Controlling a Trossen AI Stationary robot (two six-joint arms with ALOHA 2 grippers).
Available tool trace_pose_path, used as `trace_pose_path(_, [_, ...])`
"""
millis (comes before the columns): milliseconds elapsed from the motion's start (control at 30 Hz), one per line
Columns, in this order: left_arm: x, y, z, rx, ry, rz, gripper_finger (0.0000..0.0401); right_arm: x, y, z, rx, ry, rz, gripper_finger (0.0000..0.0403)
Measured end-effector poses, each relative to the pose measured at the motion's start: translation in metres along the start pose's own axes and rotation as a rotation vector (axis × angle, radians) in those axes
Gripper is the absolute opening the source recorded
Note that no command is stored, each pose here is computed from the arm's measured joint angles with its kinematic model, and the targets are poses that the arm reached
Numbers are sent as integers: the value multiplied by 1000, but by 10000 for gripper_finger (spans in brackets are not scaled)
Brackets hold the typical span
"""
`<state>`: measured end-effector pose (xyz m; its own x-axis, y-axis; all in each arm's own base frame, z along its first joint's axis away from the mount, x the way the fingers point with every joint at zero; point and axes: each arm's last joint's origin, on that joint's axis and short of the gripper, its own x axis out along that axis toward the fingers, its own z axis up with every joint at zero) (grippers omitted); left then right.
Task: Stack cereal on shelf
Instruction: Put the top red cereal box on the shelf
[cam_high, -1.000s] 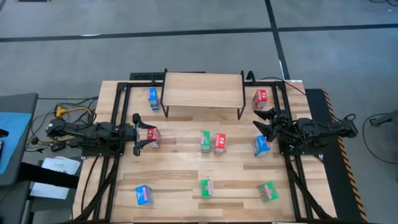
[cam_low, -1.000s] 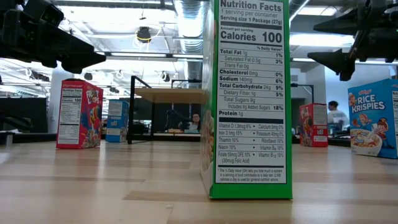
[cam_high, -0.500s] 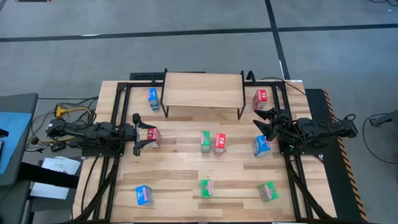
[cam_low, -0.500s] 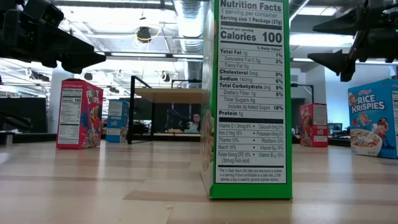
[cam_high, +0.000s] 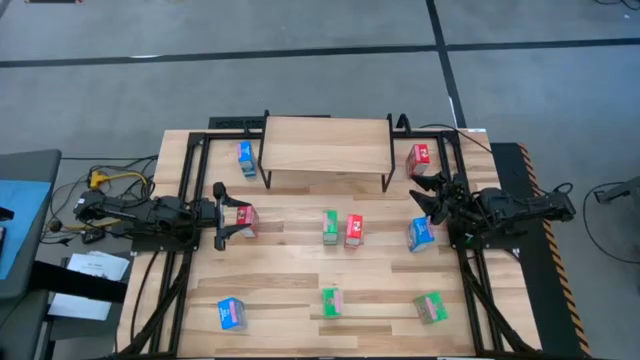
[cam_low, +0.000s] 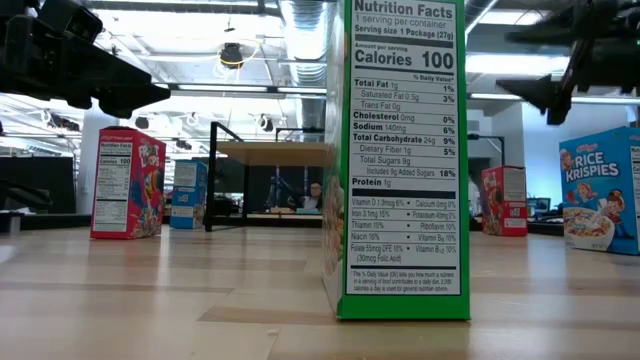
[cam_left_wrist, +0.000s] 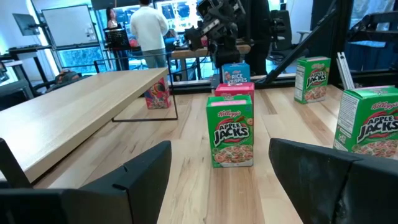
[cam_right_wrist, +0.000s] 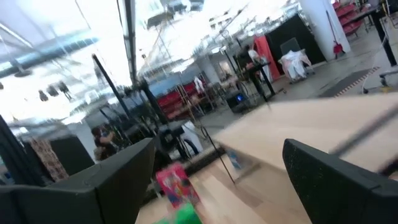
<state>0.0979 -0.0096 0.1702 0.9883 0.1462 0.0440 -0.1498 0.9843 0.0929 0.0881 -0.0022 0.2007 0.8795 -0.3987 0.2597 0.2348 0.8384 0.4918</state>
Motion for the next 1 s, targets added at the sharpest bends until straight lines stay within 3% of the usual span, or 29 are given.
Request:
trace_pose_path(267, [0,0,0,0,0,0,262,-1,13,33,43,-79,32,379])
trace_pose_path(667, [0,0,0,0,0,0,263,11,44,86,-77,-104,71,379])
trace_pose_path(900, [0,0,0,0,0,0,263,29,63,113,-198,-19,-94,379])
trace_pose_path(1000, [0,0,0,0,0,0,263,33,68,123,-181,28,-176,379])
